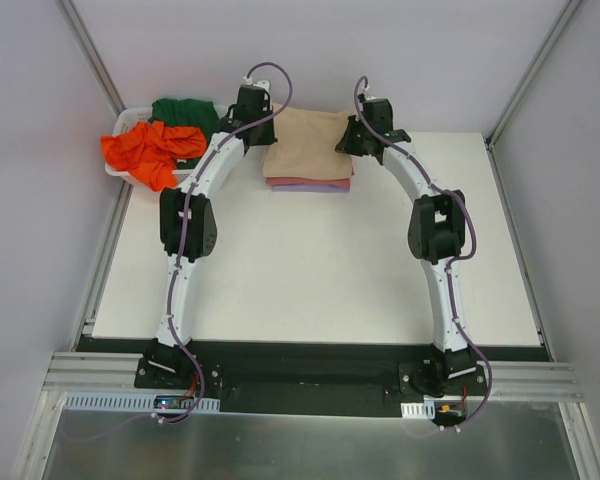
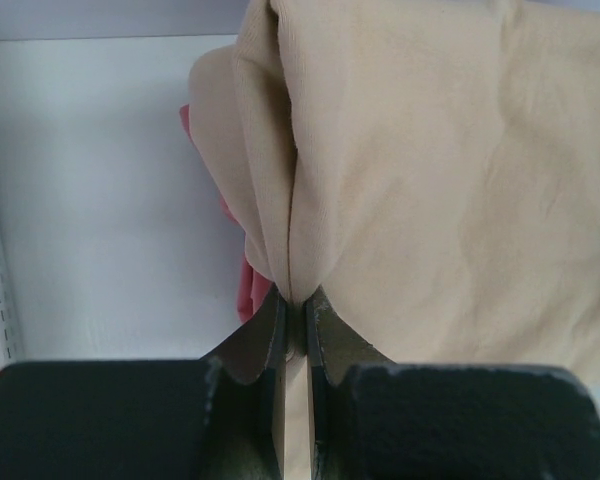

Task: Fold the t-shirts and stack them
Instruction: Put the neatly folded tshirt into the corner of the board with both arms

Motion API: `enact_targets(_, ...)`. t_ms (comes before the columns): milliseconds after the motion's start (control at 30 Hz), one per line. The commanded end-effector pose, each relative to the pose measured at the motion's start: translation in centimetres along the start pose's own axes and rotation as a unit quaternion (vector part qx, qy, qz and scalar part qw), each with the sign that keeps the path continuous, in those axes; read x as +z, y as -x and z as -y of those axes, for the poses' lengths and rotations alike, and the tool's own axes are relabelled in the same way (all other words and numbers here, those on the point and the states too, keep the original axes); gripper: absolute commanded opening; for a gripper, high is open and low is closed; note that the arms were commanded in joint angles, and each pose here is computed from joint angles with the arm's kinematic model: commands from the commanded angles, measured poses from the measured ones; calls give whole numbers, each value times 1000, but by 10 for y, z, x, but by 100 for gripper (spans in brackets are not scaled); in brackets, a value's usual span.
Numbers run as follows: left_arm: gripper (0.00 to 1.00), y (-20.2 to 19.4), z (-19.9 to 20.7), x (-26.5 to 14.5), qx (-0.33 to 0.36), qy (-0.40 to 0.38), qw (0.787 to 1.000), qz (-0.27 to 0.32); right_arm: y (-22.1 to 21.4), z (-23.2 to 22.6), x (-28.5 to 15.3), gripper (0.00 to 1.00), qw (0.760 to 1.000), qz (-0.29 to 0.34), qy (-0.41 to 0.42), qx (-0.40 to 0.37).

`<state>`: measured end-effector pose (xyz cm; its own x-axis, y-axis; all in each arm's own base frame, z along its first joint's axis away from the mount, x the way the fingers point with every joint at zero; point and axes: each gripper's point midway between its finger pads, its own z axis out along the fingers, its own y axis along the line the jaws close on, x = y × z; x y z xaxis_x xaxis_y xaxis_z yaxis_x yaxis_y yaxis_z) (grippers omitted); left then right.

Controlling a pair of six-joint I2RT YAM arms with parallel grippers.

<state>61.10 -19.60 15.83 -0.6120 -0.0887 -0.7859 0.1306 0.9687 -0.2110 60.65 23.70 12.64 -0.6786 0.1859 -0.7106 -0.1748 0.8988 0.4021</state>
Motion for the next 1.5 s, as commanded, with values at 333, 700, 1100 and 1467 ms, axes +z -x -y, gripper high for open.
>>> enact_targets(333, 3, 13, -17, 34, -2, -19, 999, 36, 13, 11, 12, 3, 999, 32, -2, 41)
enact_targets(700, 35, 12, -35, 44, -13, 7, 999, 43, 11, 40, 25, 38, 994, 43, -32, 99)
enact_targets(1100, 99, 69, -26, -23, -1, 19, 995, 99, 72, 74, -58, 74, 984, 96, -97, 115)
enact_targets(1467, 99, 58, 31, -221, -28, -69, 990, 121, 31, 26, -220, 96, 993, 101, -49, 42)
